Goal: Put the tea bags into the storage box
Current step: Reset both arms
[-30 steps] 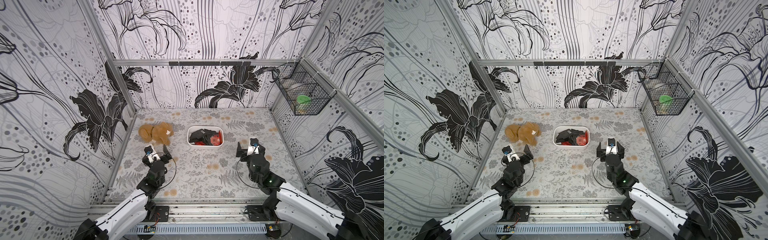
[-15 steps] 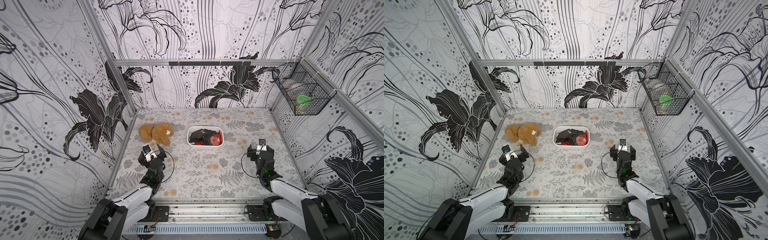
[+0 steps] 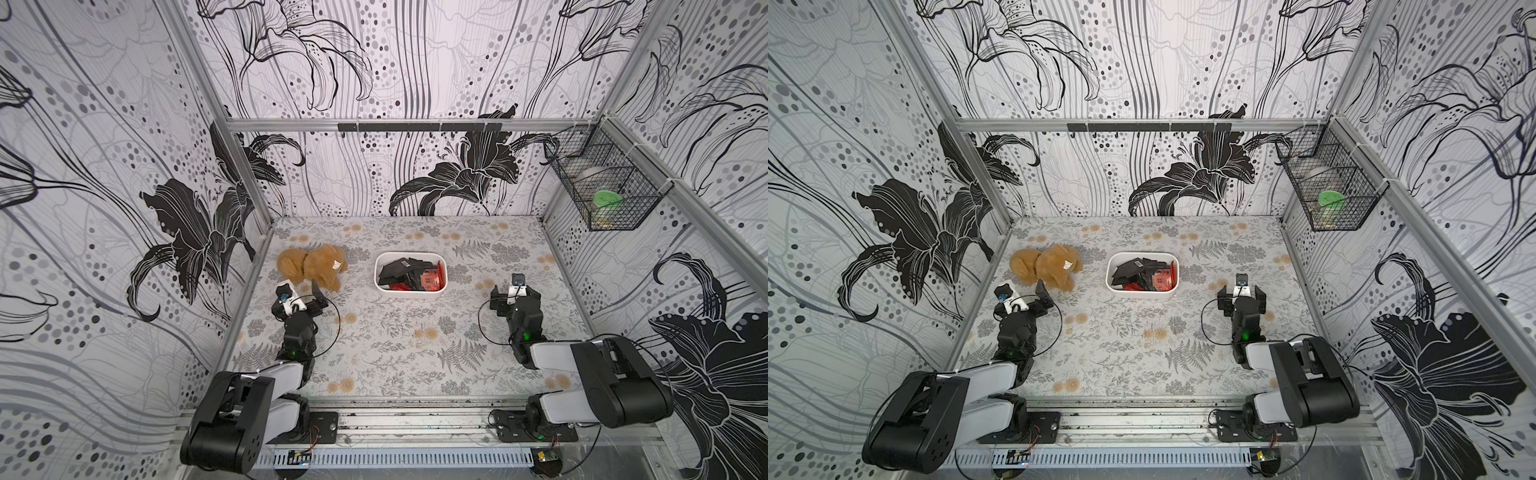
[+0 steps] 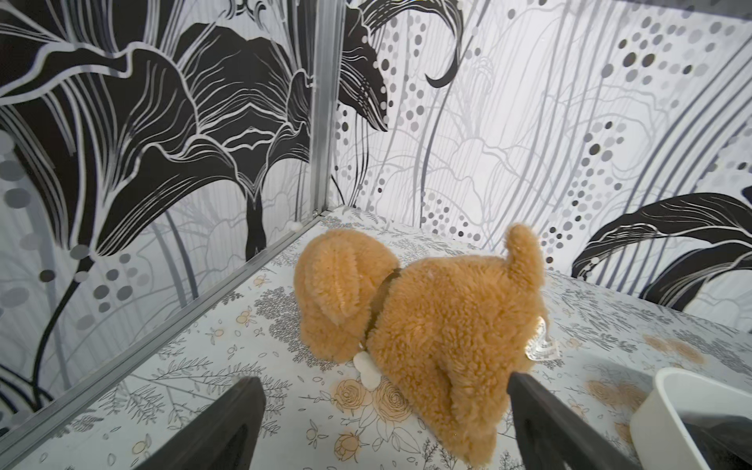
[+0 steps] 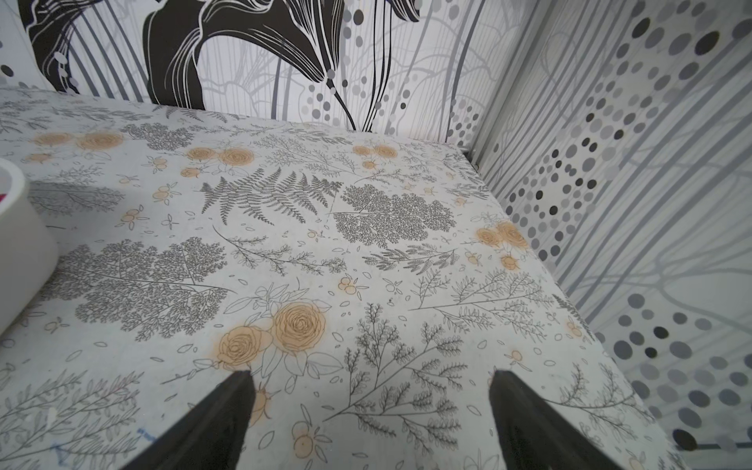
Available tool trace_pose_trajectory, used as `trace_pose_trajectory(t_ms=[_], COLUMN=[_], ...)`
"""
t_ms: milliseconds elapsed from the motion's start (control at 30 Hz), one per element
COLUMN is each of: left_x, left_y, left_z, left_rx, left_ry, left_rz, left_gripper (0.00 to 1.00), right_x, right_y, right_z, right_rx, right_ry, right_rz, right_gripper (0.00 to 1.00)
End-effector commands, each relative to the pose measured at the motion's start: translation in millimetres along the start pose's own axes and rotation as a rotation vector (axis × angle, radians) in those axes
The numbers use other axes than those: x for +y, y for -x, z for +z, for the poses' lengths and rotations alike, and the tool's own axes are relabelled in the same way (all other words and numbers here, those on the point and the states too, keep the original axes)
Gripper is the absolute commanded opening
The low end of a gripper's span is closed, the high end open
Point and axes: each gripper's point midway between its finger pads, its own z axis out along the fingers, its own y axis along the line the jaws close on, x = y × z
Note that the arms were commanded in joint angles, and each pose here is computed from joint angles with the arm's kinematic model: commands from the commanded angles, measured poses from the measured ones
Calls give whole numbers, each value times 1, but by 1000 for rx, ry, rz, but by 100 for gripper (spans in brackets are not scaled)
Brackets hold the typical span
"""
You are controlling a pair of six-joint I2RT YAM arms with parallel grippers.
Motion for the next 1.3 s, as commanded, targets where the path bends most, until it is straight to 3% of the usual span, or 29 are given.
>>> trace_pose_trajectory(t_ms=[0,167,433,1267], left_x=[-7,-7,-13,-13], left_y=[21,7,-7,-6], left_z=[-2,6,30,29], left_rx=[-105,-115,-12,-13], left_ry=[-64,-88,-62,-62], left_rz=[-11,6,32,35], left_gripper=[97,97,97,97], right_x=[-3,-8,-10,-10], right_y=[20,17,10,10], right_z=[7,5,7,8], right_rx=[-69,-91,-96,-92], right_ry=[39,81,102,103], right_rz=[32,77,99,98], right_gripper=[96,95,96,95])
